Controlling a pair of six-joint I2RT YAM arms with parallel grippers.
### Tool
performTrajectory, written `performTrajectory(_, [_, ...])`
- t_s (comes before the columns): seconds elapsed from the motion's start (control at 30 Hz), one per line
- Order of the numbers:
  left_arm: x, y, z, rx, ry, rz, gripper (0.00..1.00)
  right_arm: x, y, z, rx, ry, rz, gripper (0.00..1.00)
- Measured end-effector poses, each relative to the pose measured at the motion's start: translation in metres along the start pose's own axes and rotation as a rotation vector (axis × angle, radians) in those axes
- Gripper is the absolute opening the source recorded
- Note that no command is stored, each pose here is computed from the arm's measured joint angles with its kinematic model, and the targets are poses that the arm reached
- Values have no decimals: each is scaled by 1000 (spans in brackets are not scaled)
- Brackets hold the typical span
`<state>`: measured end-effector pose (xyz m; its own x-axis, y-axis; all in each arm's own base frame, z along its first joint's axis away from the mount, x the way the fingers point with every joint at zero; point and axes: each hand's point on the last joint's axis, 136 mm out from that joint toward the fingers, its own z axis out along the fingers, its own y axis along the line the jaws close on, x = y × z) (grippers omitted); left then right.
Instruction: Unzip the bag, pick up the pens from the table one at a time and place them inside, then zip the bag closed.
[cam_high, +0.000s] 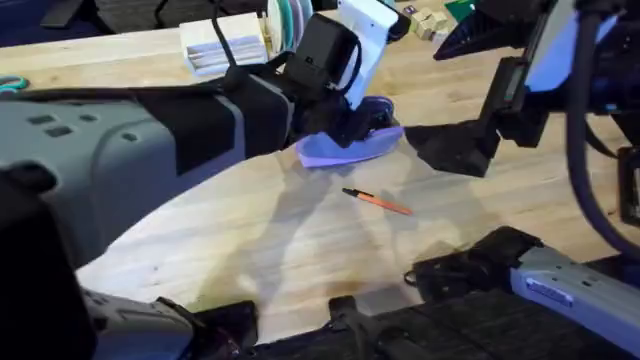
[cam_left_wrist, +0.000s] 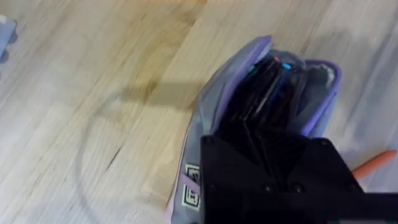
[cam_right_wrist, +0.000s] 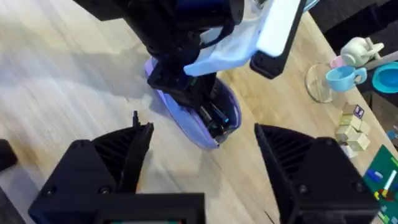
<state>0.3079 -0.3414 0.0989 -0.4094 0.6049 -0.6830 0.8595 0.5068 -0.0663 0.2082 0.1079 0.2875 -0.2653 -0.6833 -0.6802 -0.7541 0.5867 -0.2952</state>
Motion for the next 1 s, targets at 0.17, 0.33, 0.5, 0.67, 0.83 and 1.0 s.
performTrajectory(0.17, [2,2,3,-8,10,7,150,0,0,0,0,0,0,998])
performTrajectory(0.33, [2,3,4,-12,10,1,919,0,0,0,0,0,0,998])
performTrajectory(0.5, [1,3,3,-14,6,-16,992,0,0,0,0,0,0,998])
performTrajectory(0.67, [-5,2,-4,-17,-13,-42,993,0,0,0,0,0,0,998])
performTrajectory(0.83, [-28,1,-36,-35,-85,-41,993,1,0,0,-2,2,1,998])
performTrajectory(1.0, [-45,13,-87,-87,-159,-53,993,13,9,0,-38,52,15,998])
